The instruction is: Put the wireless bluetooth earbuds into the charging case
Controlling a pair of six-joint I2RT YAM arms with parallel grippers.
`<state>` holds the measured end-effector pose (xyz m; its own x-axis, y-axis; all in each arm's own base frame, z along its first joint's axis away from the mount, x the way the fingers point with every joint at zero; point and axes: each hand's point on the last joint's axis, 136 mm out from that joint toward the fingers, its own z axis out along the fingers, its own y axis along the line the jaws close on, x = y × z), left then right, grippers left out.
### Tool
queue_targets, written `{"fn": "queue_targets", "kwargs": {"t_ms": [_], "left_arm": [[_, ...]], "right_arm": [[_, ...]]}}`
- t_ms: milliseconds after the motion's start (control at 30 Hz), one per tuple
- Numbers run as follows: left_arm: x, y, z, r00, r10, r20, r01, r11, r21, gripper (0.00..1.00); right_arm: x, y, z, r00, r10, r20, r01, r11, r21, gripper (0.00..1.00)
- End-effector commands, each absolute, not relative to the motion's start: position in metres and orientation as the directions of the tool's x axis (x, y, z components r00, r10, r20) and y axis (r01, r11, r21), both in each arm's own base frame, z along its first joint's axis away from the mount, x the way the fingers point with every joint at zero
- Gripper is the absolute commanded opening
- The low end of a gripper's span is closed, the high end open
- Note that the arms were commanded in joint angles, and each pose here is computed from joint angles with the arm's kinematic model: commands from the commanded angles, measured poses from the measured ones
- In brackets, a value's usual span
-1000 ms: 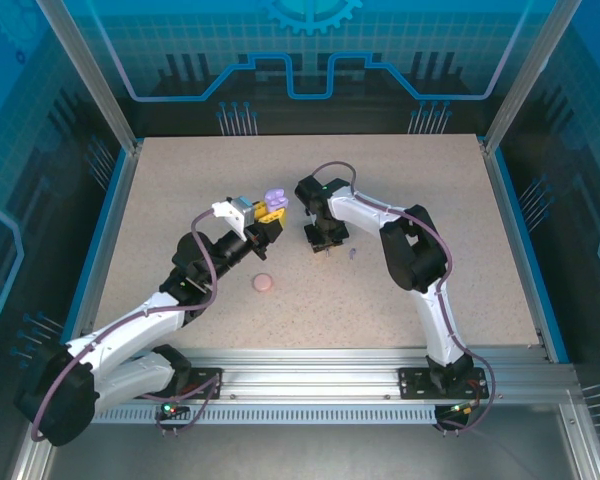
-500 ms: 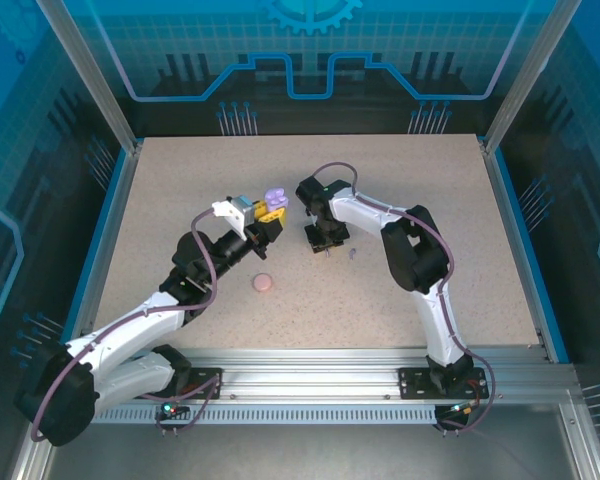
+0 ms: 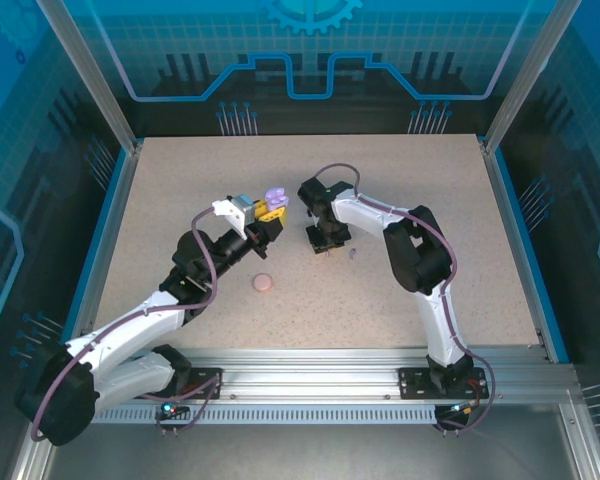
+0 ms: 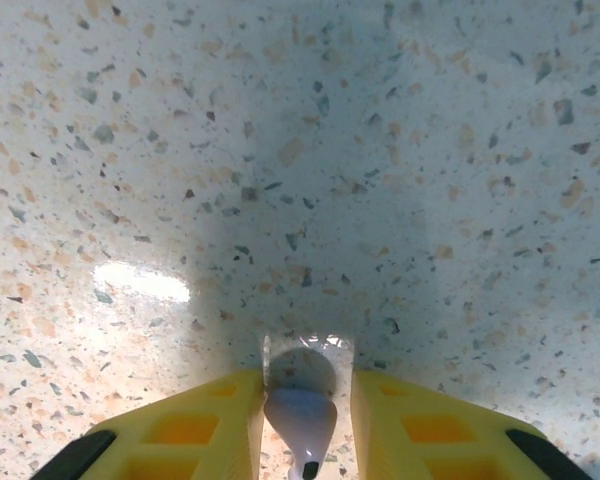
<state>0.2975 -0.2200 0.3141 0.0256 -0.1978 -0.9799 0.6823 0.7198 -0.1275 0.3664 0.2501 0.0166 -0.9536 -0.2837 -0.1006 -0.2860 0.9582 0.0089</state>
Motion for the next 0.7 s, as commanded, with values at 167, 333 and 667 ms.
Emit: {"fn": "queue_targets", "kwargs": {"t_ms": [167,333,667], "left_arm": [[0.294,-0.226,0.336,0.066,-0.220,-0.973,0.711,0.695,-0.109,0.00],[0.294,-0.227,0.334,0.061,-0.216,-0.974,0.714,0.692,-0.109,0.00],[0.290,-0.226,0.333,0.076,-0.213,-0.974,0.719,0.689,-0.095,0.00]], "right_arm": [[0.351,0.239,0.011,-0.959,-0.280,-0.032,-0.280,0.960,0.003,0.28],[0.353,0.240,0.007,-0.960,-0.279,-0.029,-0.279,0.960,-0.001,0.24],[0.357,0.238,0.021,-0.961,-0.265,-0.077,-0.266,0.964,-0.001,0.15]]}}
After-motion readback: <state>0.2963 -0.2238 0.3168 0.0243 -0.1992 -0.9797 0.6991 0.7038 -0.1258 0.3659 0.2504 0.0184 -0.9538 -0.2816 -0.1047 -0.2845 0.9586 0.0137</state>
